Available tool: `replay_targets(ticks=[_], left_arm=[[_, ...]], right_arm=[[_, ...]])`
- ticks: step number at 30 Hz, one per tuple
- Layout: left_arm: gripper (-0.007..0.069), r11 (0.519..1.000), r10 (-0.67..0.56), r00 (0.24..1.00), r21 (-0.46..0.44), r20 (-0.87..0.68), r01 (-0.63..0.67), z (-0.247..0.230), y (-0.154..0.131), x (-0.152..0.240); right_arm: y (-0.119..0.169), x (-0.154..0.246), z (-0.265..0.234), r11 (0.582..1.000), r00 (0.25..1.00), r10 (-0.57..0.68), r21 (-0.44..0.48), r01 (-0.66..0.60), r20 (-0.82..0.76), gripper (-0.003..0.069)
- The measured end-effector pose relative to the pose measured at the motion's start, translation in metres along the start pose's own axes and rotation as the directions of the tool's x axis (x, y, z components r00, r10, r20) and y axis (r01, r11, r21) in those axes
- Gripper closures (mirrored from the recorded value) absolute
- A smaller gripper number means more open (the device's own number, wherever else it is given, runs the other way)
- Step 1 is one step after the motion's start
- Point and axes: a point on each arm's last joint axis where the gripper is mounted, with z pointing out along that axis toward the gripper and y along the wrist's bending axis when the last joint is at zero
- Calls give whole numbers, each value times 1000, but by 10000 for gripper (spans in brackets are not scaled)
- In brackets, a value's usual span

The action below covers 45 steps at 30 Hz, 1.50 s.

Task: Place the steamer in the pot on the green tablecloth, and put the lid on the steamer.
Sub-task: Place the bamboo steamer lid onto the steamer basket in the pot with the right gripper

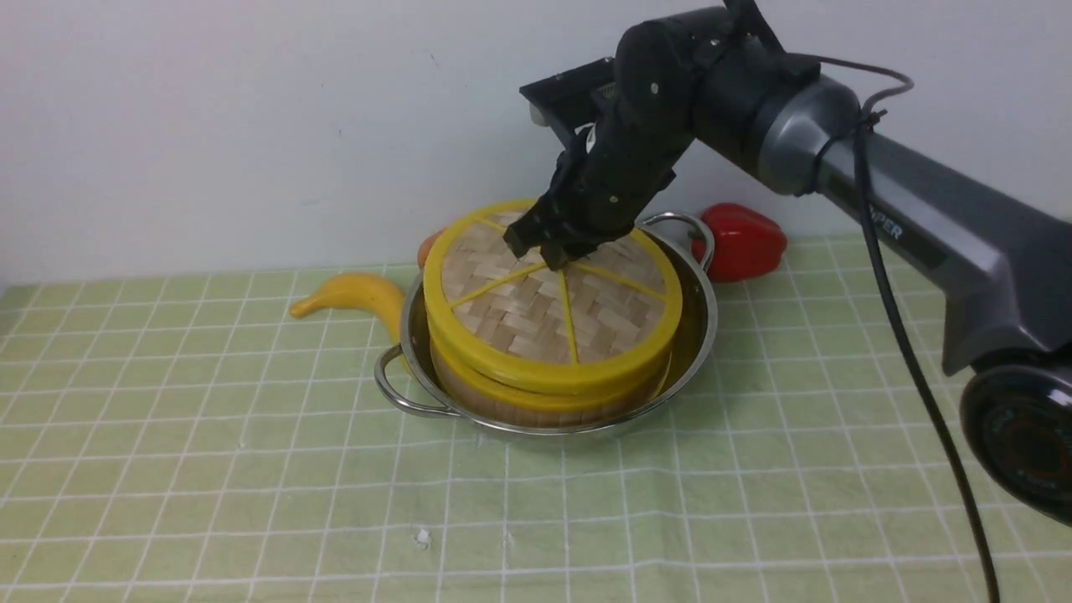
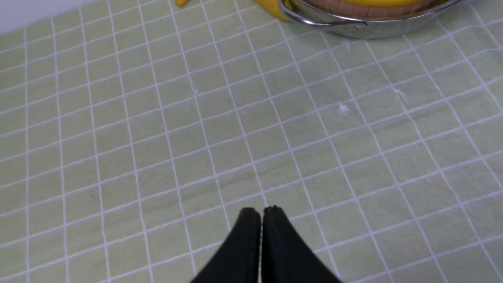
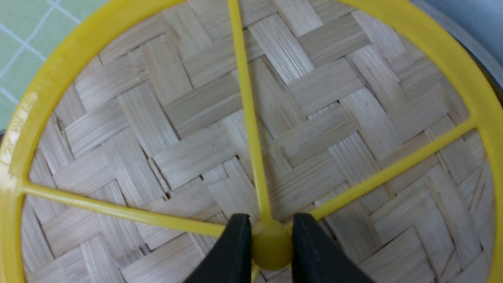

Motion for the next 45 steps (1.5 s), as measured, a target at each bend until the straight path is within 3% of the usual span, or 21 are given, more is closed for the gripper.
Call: replay_targets(ticks=[10,45], left_arm=[[624,1000,0,1000,0,0,0,0,0,0],[624,1000,0,1000,1,0,0,0,0,0]], right_arm=[[2,6,20,1000,999,8,-11,-9,-42,513],[-1,6,18,1000,999,11,11,-10,-47,514]])
